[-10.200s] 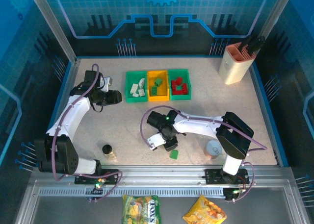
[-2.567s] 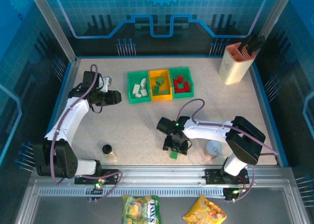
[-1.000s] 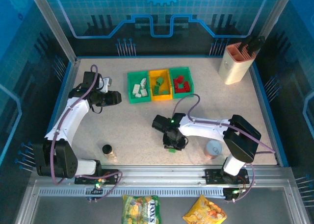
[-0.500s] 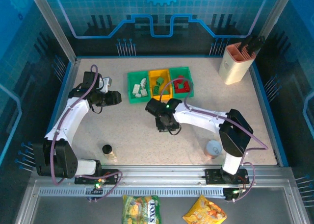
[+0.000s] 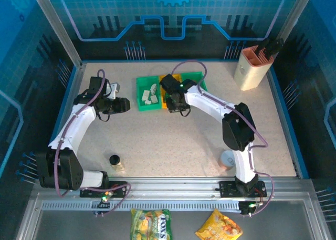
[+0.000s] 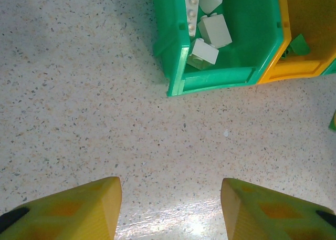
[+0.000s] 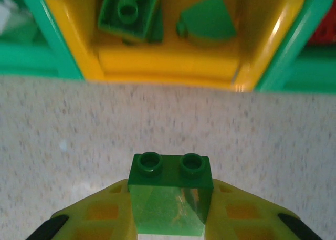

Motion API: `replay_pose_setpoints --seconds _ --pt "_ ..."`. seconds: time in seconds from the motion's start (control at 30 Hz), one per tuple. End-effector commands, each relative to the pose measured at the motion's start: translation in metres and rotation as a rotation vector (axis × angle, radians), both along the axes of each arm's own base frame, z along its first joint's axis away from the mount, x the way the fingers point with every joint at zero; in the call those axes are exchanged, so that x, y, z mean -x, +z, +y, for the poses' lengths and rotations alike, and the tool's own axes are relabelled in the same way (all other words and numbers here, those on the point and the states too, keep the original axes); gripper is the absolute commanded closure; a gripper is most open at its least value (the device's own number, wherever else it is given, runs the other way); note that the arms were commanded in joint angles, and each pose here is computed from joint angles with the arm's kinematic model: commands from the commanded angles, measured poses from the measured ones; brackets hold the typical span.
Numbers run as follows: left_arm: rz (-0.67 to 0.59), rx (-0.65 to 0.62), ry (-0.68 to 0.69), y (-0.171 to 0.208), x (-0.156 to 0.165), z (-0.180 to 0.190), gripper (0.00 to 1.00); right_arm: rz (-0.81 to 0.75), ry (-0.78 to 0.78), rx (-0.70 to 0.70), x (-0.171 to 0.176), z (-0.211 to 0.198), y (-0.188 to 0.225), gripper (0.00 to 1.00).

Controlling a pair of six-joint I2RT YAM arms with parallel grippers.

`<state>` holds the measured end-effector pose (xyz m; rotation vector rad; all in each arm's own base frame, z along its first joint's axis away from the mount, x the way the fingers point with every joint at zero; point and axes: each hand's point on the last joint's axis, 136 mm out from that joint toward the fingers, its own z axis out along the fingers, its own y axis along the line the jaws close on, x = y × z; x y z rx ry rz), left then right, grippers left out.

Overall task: Sort the legos into containers by color
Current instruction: Place the lego in the container.

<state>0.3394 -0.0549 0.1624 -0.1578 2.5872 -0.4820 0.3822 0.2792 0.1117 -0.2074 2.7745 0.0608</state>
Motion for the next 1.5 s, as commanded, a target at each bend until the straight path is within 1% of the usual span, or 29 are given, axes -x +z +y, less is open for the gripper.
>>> replay_pose_setpoints --seconds 0.0,0.13,0.27,0.37,0.4,0.43,0.57,0.83,0.93,1.03,1.2,1.33,1.47 --pt "0.019 -0.003 -0.006 -0.005 0.002 0.003 0.46 -0.045 0.028 0.018 -0.030 0.001 0.003 0.73" --pt "0.023 -0.009 -0.004 -0.007 0.002 0.004 0.46 -0.089 0.010 0.008 -0.062 0.002 0.005 0.73" --pt "0.028 -0.014 -0.003 -0.009 0.002 0.005 0.46 -0.122 0.011 -0.008 -0.086 0.005 0.005 0.74" --pt "0.034 -0.017 -0.003 -0.011 0.002 0.005 0.46 -0.142 0.005 -0.012 -0.101 0.005 0.004 0.73" --pt "0.033 -0.016 -0.003 -0.010 0.001 0.005 0.46 -0.156 0.003 -0.022 -0.105 0.005 0.010 0.74" --pt "0.034 -0.017 -0.001 -0.011 0.001 0.005 0.46 -0.141 0.001 -0.009 -0.110 0.005 -0.003 0.74" --pt "0.039 -0.021 -0.002 -0.012 0.001 0.006 0.46 -0.149 -0.002 -0.004 -0.121 0.004 -0.009 0.73" --pt "0.041 -0.021 -0.002 -0.013 0.001 0.006 0.46 -0.148 -0.006 0.022 -0.127 0.003 -0.022 0.69" --pt "0.041 -0.019 -0.003 -0.013 0.001 0.005 0.46 -0.151 -0.014 0.033 -0.127 0.000 -0.021 0.62" --pt "0.042 -0.019 -0.003 -0.013 0.000 0.005 0.46 -0.161 -0.017 0.045 -0.127 -0.003 -0.015 0.57" --pt "0.033 -0.014 -0.004 -0.011 0.001 0.005 0.46 -0.189 -0.022 0.042 -0.125 -0.007 0.006 0.49" --pt "0.028 -0.012 0.000 -0.008 0.001 0.005 0.46 -0.223 -0.024 0.018 -0.121 -0.008 0.031 0.48" --pt "0.012 -0.017 0.009 0.002 0.000 0.006 0.46 -0.269 -0.018 -0.007 -0.113 -0.013 0.060 0.39"
